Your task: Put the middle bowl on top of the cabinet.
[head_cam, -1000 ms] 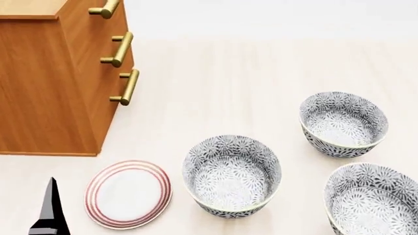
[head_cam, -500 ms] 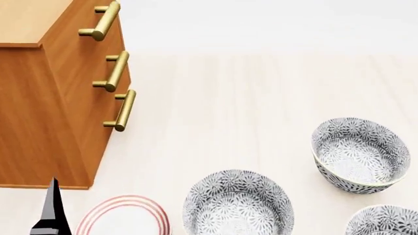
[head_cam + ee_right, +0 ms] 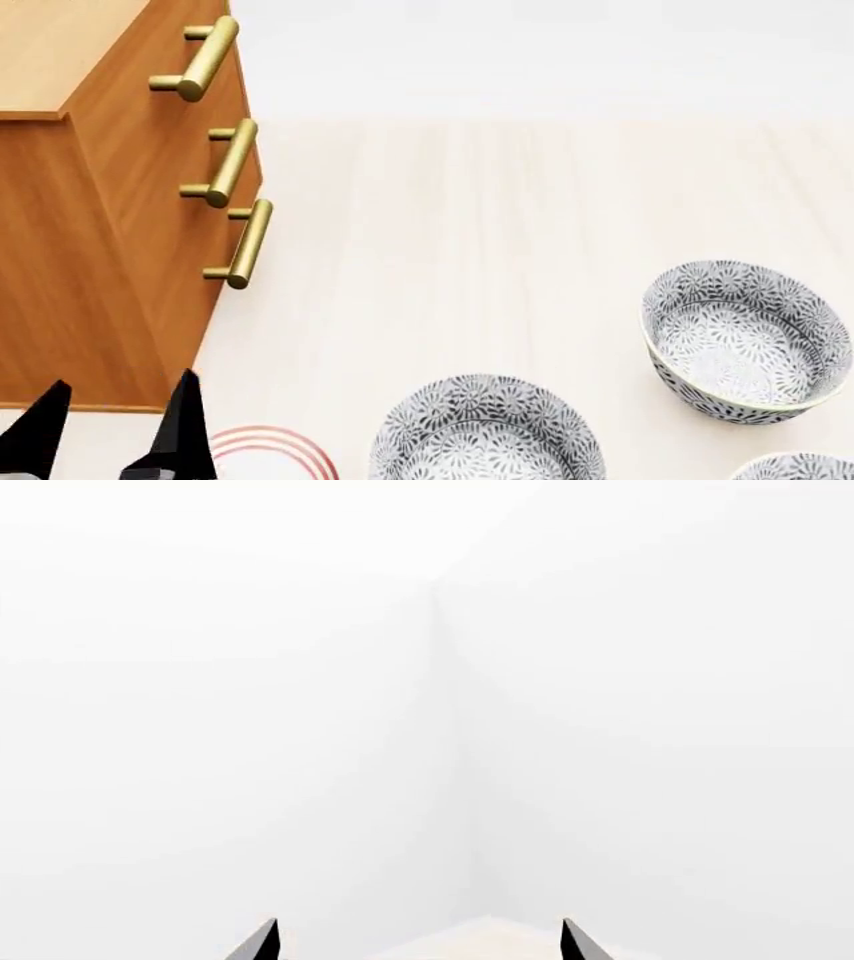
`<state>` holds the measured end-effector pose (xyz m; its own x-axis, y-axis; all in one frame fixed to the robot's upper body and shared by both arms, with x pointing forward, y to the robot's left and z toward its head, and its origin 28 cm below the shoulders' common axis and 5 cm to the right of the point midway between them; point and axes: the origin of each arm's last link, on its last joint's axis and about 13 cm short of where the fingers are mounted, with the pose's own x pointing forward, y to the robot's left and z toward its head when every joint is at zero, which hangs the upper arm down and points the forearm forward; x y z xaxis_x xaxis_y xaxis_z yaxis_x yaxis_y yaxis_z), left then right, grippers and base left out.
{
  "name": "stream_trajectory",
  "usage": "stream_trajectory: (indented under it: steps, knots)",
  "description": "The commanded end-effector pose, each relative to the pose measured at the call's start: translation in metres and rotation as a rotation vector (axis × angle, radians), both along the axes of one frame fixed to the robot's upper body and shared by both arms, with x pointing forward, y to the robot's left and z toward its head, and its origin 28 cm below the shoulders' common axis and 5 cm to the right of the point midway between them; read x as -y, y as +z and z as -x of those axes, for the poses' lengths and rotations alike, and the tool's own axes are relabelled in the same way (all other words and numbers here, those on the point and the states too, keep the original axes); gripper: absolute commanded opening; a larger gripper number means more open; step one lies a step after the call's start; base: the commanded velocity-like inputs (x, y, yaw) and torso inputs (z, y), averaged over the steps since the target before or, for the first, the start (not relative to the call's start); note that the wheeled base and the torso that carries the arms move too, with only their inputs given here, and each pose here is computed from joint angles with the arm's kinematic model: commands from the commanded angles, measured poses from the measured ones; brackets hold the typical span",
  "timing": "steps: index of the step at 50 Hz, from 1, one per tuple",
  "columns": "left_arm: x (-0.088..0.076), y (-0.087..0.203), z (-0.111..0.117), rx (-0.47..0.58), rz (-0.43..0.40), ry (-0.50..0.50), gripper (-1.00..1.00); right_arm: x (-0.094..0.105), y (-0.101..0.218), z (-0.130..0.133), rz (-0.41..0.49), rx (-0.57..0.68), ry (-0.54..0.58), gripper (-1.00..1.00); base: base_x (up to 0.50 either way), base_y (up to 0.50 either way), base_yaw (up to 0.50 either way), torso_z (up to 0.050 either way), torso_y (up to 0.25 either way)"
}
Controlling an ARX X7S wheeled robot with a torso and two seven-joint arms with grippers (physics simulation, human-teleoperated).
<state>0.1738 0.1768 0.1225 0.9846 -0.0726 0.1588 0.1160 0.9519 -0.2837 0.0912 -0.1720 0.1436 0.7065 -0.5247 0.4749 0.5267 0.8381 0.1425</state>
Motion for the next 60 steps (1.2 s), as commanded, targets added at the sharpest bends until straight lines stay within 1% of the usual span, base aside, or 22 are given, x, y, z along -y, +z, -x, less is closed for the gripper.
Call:
stream_trajectory:
  steps: [1,2,4,7,8,12,14,15,20,21,29,37,39,43,48,57,60]
  knots:
    - [0.045,0.030,0.021,-0.009,0.115,-0.217,1.00,0.000,-0.001,0.003,0.000,-0.003,-0.007,1.00,0.00,0.00,0.00,0.000,0.000]
    - [0.050,0.034,0.023,-0.008,0.131,-0.235,1.00,0.000,0.000,0.003,0.000,-0.002,-0.008,1.00,0.00,0.00,0.00,0.000,0.000]
    - [0.055,0.037,0.025,-0.010,0.139,-0.243,1.00,0.000,0.000,0.004,0.001,-0.001,-0.008,1.00,0.00,0.00,0.00,0.000,0.000]
    - [0.063,0.041,0.025,-0.042,0.210,-0.251,1.00,0.001,-0.001,0.004,0.002,-0.001,-0.008,1.00,0.00,0.00,0.00,0.000,0.000]
    - [0.064,0.043,0.025,-0.046,0.218,-0.248,1.00,0.002,-0.001,0.004,0.001,-0.001,-0.008,1.00,0.00,0.00,0.00,0.000,0.000]
    - [0.072,0.043,0.022,-0.130,0.304,-0.250,1.00,0.004,-0.001,0.006,0.000,0.002,-0.011,1.00,0.00,0.00,0.00,0.000,0.000]
    - [0.075,0.040,0.017,-0.179,0.317,-0.242,1.00,0.004,-0.001,0.007,0.001,0.003,-0.012,1.00,0.00,0.00,0.00,0.000,0.000]
    - [0.077,0.036,0.015,-0.205,0.332,-0.262,1.00,0.005,-0.001,0.008,0.001,0.005,-0.014,1.00,0.00,0.00,0.00,0.000,0.000]
    - [0.080,0.029,0.012,-0.251,0.357,-0.279,1.00,0.005,-0.001,0.007,-0.001,0.005,-0.016,1.00,0.00,0.00,0.00,0.000,0.000]
    - [0.081,0.027,0.011,-0.274,0.370,-0.279,1.00,0.005,-0.001,0.006,0.000,0.003,-0.015,1.00,0.00,0.00,0.00,0.000,0.000]
    - [0.083,0.021,0.010,-0.308,0.387,-0.278,1.00,0.005,-0.001,0.006,0.002,0.002,-0.015,1.00,0.00,0.00,0.00,0.000,0.000]
    - [0.083,0.010,0.006,-0.338,0.378,-0.270,1.00,0.005,-0.001,0.007,0.004,0.003,-0.017,1.00,0.00,0.00,0.00,0.000,0.000]
    - [0.082,0.008,0.006,-0.340,0.372,-0.256,1.00,0.006,0.000,0.007,0.004,0.003,-0.018,1.00,0.00,0.00,0.00,0.000,0.000]
    - [0.080,0.008,0.007,-0.314,0.335,-0.216,1.00,0.006,0.000,0.008,0.004,0.003,-0.020,1.00,0.00,0.00,0.00,0.000,0.000]
    - [0.078,0.007,0.007,-0.304,0.319,-0.201,1.00,0.006,0.000,0.009,0.006,0.000,-0.019,1.00,0.00,0.00,0.00,0.000,0.000]
    - [0.077,-0.010,0.001,-0.353,0.331,-0.192,1.00,0.006,0.001,0.009,0.008,0.003,-0.019,1.00,0.00,0.00,0.00,0.000,0.000]
    - [0.079,-0.015,-0.001,-0.381,0.361,-0.223,1.00,0.007,0.001,0.010,0.008,0.005,-0.020,1.00,0.00,0.00,0.00,0.000,0.000]
